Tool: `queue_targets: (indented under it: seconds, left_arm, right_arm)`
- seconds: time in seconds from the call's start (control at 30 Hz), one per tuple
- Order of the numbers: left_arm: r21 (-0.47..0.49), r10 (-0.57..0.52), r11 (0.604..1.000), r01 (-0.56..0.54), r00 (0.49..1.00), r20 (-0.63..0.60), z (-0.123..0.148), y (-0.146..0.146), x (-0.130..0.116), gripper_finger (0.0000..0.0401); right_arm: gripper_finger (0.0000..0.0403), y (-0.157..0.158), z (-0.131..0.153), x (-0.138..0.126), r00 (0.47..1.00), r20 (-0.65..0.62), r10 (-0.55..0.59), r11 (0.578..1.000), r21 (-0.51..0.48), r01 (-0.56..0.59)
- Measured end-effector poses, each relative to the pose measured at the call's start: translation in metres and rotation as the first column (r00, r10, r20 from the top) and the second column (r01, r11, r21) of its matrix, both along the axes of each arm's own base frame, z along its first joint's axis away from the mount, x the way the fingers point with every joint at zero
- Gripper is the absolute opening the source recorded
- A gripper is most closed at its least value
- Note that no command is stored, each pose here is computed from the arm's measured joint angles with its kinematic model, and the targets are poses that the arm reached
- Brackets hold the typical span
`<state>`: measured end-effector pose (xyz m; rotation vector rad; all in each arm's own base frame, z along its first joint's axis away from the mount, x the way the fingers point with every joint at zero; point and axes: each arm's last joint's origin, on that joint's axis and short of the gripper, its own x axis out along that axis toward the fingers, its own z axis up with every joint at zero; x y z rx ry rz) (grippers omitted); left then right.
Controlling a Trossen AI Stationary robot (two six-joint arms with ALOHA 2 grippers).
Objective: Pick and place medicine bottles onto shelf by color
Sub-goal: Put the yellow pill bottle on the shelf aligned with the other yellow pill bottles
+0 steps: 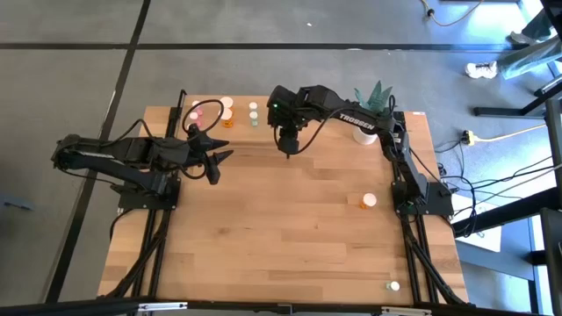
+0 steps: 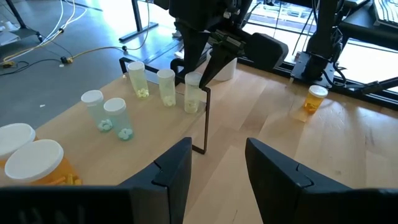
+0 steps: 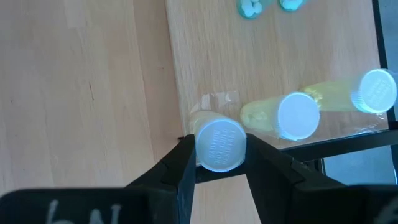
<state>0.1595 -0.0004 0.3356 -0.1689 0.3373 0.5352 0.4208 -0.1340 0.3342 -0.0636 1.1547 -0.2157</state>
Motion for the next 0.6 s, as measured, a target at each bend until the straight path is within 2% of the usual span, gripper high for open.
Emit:
queue_targets:
  seconds: [0.6]
  left_arm:
    - [-0.001,0.000,1.000,0.000,1.000,0.000,0.0000,0.0000,0.0001,0.0144]
  right_arm:
    - [0.0128,0.0001,0.0001,0.0001,1.000,0.000,0.002,1.000,-0.001,-0.002]
